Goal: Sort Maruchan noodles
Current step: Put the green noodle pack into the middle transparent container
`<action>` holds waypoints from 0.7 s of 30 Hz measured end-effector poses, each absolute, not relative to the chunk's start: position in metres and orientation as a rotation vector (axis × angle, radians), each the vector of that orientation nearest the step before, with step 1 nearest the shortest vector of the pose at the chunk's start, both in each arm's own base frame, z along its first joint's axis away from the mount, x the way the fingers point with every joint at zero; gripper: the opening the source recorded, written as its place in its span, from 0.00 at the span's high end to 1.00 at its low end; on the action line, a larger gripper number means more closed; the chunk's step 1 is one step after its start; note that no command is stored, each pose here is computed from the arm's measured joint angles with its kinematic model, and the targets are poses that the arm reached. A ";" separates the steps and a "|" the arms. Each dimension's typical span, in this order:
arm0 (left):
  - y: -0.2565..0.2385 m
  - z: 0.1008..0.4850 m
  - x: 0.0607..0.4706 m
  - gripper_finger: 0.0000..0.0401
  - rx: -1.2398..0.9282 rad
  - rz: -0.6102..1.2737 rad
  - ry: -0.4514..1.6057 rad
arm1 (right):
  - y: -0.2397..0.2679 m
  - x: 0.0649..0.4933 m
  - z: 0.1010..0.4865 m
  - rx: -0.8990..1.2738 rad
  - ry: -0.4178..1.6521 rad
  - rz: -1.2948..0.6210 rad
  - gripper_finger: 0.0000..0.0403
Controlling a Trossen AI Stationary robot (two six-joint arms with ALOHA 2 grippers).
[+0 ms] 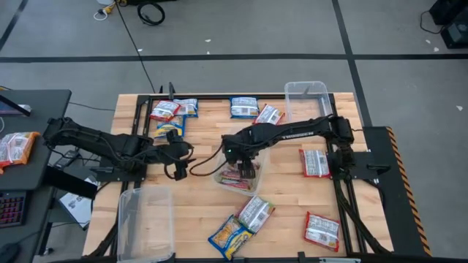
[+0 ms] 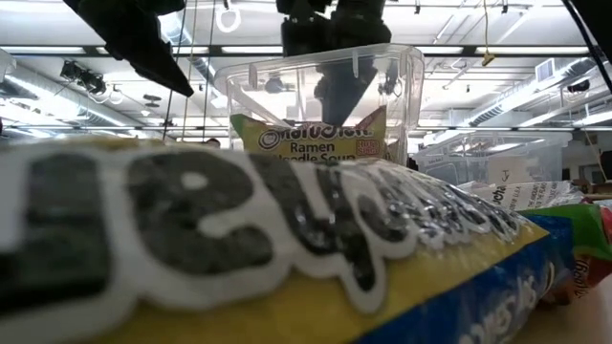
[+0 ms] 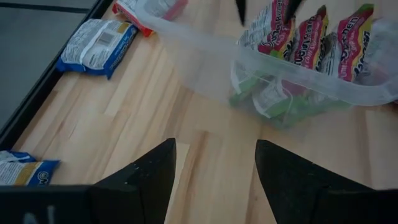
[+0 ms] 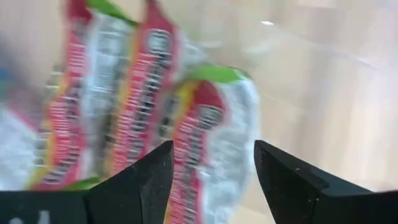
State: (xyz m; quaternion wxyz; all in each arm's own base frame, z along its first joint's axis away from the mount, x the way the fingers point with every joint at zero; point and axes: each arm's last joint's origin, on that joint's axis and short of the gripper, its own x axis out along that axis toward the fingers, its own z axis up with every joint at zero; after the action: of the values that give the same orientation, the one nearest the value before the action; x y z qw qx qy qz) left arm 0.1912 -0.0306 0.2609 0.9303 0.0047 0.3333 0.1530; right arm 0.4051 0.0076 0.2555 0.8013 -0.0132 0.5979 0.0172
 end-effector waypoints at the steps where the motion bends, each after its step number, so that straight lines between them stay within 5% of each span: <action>1: -0.031 0.261 0.191 0.45 0.006 0.320 0.680 | 0.007 0.402 0.261 -0.043 1.276 0.012 0.45; 12: -0.008 0.262 0.192 0.45 -0.019 0.568 0.634 | 0.043 0.351 0.336 -0.120 1.085 -0.169 0.47; 21: 0.049 0.235 0.212 0.45 -0.127 0.764 0.774 | 0.109 0.313 0.337 -0.113 0.947 -0.185 0.47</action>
State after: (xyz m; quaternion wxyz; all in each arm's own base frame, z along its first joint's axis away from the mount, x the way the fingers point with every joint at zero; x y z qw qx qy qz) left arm 0.2115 0.0490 0.2354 0.8539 -0.0605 0.3677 0.3633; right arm 0.3126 0.1089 0.3374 0.8844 -0.0542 0.4549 -0.0891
